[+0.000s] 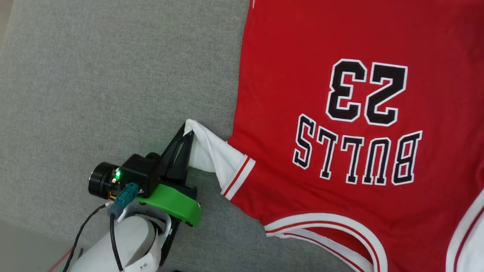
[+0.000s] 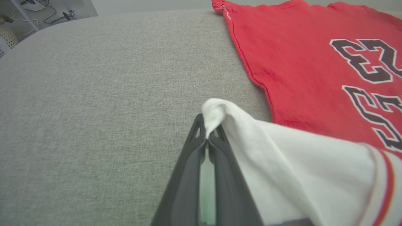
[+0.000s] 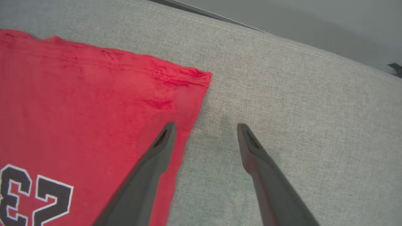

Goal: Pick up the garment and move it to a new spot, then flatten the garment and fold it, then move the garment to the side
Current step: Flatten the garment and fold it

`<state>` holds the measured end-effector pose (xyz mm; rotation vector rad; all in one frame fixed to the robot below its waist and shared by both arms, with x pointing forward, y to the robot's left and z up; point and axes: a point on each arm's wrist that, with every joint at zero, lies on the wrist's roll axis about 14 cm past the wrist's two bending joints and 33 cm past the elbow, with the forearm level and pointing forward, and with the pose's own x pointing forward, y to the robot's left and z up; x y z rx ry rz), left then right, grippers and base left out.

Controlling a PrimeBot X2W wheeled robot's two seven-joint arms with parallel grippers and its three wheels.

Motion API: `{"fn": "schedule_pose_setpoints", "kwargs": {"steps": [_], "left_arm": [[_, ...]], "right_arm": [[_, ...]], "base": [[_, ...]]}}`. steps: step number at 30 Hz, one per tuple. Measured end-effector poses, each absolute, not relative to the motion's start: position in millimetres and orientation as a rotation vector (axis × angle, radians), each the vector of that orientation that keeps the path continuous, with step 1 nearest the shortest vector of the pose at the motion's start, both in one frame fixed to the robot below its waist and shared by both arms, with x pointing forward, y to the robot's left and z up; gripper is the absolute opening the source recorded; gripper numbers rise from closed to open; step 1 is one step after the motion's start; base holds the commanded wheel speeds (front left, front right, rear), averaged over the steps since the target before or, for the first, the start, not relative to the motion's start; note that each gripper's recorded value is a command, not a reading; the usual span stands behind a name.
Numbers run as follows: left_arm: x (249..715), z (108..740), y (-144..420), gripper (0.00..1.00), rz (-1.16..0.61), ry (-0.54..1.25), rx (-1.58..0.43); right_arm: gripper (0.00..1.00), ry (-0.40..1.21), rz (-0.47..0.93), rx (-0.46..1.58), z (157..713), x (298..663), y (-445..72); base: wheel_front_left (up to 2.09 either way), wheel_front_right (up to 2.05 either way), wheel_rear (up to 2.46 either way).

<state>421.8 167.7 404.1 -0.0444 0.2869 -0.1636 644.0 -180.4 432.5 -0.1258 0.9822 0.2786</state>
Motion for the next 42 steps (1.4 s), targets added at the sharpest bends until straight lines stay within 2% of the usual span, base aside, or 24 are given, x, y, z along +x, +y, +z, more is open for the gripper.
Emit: {"fn": "schedule_pose_setpoints", "kwargs": {"steps": [5,8,9,10,20,25,28,32,42], "left_arm": [[418,384,180,0.00,-0.122,0.338,-0.033],[416,380,188,0.00,-0.105,0.347,-0.008],[415,379,190,0.00,-0.100,0.349,-0.007],[415,379,191,0.00,-0.099,0.350,-0.003],[401,389,201,0.00,-0.065,0.337,0.006],[381,399,203,0.00,-0.057,0.328,0.000],[374,409,204,0.00,-0.054,0.307,0.002],[364,416,209,0.00,-0.037,0.294,-0.001],[360,428,190,0.00,-0.102,0.264,-0.033]], "right_arm": [[1.00,1.122,0.337,-0.129,359,637,-153],[1.00,1.143,0.344,-0.134,348,639,-154],[0.28,1.141,0.350,-0.135,347,640,-153],[0.00,1.139,0.353,-0.140,348,641,-152],[0.00,0.956,0.382,-0.126,388,643,-146],[0.00,0.851,0.371,-0.170,432,630,-168],[0.00,0.835,0.365,-0.216,448,605,-188],[0.00,0.875,0.386,-0.289,449,556,-209],[0.00,0.976,0.314,-0.189,436,427,-278]], "base": [[0.00,0.00,0.00],[0.00,0.00,0.00],[0.00,0.00,0.00],[0.00,0.00,0.00],[0.00,0.00,0.00],[0.00,0.00,0.00],[0.00,0.00,0.00],[0.00,0.00,0.00],[0.00,0.00,0.00]]}}
